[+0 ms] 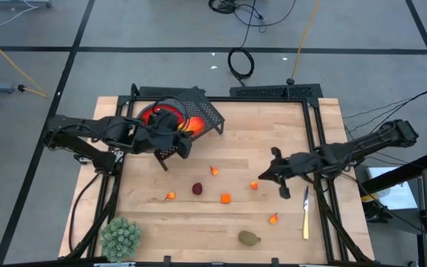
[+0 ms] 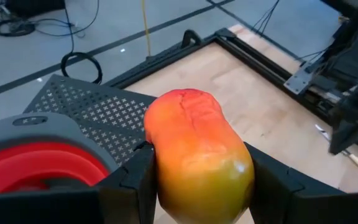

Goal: Pick & Place Fruit
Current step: Put the mango into the red strainer bowl on the shelf

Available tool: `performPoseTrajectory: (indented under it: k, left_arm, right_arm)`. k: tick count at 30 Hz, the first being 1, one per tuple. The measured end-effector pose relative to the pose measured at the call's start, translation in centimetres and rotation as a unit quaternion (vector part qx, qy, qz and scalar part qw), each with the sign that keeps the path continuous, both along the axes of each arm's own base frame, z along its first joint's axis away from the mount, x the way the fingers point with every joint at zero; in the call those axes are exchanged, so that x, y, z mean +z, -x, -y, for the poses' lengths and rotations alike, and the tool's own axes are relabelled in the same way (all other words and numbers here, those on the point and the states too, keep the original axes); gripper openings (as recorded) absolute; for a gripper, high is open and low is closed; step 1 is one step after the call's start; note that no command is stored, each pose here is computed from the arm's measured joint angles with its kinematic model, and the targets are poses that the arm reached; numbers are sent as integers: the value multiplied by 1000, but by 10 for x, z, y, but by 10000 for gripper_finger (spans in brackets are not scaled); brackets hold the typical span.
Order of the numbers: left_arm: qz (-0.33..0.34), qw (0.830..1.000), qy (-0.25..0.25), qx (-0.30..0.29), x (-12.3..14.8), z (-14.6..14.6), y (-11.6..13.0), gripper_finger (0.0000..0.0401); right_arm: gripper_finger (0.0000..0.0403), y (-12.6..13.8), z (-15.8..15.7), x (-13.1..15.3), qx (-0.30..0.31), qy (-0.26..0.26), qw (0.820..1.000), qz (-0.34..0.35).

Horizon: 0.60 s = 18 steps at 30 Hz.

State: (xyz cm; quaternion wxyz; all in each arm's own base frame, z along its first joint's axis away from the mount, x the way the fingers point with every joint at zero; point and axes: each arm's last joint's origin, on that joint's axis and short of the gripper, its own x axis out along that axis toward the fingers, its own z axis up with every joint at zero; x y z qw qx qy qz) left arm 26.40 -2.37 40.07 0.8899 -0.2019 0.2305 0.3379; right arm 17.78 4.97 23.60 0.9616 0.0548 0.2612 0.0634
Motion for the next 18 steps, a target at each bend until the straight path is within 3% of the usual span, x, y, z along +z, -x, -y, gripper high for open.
performPoseTrajectory:
  k: [10,18]
  left_arm:
    - [-2,1000,-11,10,-1,-1,0,177]
    - [11,1000,-5,4,1,0,-2,177]
  right_arm:
    - [1,43,13,-20,-11,-75,985,152]
    - [0,60,18,-47,-21,-116,975,188]
